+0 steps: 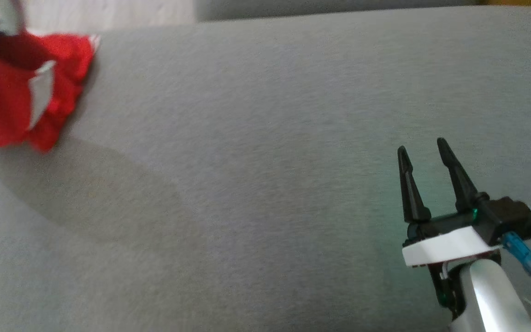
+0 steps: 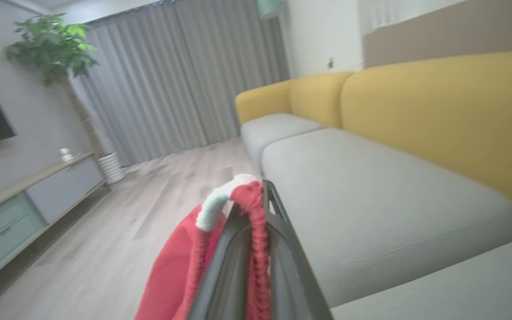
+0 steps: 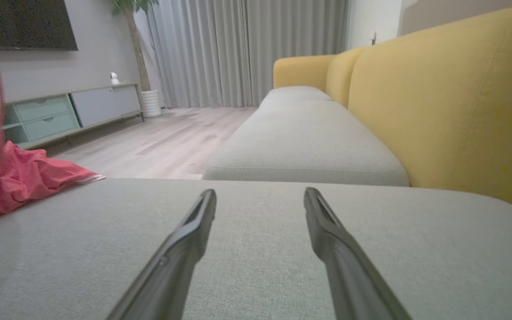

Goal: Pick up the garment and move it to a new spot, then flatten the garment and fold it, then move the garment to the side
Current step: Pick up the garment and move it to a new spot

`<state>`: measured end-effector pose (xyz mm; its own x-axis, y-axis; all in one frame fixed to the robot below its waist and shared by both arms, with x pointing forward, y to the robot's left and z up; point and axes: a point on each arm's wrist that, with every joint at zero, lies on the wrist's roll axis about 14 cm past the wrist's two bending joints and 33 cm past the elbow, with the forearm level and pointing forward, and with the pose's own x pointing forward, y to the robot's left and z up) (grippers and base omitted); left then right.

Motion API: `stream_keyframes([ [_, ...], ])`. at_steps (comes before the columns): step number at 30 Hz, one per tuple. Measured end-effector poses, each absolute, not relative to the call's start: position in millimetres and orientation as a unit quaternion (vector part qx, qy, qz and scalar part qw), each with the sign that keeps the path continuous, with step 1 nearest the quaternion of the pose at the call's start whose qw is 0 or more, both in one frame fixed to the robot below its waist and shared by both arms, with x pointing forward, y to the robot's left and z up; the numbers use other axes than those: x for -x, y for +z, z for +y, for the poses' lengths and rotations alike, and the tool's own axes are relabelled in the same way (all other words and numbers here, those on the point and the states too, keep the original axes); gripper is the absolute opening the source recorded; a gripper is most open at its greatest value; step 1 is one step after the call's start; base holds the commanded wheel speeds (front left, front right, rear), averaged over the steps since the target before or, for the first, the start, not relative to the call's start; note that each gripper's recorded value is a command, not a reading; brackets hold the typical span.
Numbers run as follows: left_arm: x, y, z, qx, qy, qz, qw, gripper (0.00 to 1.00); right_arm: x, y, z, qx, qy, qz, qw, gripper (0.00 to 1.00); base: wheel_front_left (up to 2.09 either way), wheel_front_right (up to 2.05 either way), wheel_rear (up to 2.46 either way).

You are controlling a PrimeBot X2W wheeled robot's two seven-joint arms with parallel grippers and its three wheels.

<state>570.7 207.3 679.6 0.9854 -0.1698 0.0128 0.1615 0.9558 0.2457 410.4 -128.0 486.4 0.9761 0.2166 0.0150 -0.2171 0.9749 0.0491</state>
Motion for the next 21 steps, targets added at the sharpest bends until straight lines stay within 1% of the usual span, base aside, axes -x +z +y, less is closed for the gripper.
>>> stream_keyframes([
  [4,-558,712,112,-0.094,-0.190,-0.066,0.975,0.00,-392,495,-153,-0.031,0.072,-0.015,0.997,1.00,0.00,0.00,0.00],
  [8,-528,756,28,-0.053,-0.292,-0.126,0.946,0.00,-377,508,-176,-0.030,0.038,-0.034,0.998,1.00,0.00,0.00,0.00],
  [10,-513,776,-2,-0.035,-0.331,-0.150,0.931,0.00,-371,512,-187,-0.028,0.022,-0.040,0.999,1.00,0.00,0.00,0.00],
  [12,-500,782,-26,-0.020,-0.364,-0.159,0.917,0.00,-367,513,-195,-0.026,0.010,-0.043,0.999,1.00,0.00,0.00,0.00],
  [14,-496,780,-36,-0.011,-0.378,-0.158,0.912,0.00,-366,513,-198,-0.026,0.005,-0.044,0.999,1.00,0.00,0.00,0.00],
  [16,-493,763,-46,0.010,-0.393,-0.145,0.908,0.00,-366,509,-202,-0.025,-0.001,-0.038,0.999,1.00,0.00,0.00,0.00],
  [18,-494,727,-49,0.048,-0.397,-0.110,0.910,0.00,-366,504,-205,-0.025,-0.007,-0.030,0.999,1.00,0.00,0.00,0.00],
  [19,-494,703,-49,0.067,-0.395,-0.085,0.912,0.00,-367,502,-207,-0.025,-0.010,-0.027,0.999,1.00,0.00,0.00,0.00],
  [20,-488,646,-48,0.106,-0.388,-0.027,0.915,0.00,-367,497,-211,-0.025,-0.015,-0.021,0.999,1.00,0.00,0.00,0.00],
  [21,-483,616,-45,0.128,-0.380,0.007,0.916,0.00,-367,496,-211,-0.026,-0.016,-0.018,0.999,1.00,0.00,0.00,0.00],
])
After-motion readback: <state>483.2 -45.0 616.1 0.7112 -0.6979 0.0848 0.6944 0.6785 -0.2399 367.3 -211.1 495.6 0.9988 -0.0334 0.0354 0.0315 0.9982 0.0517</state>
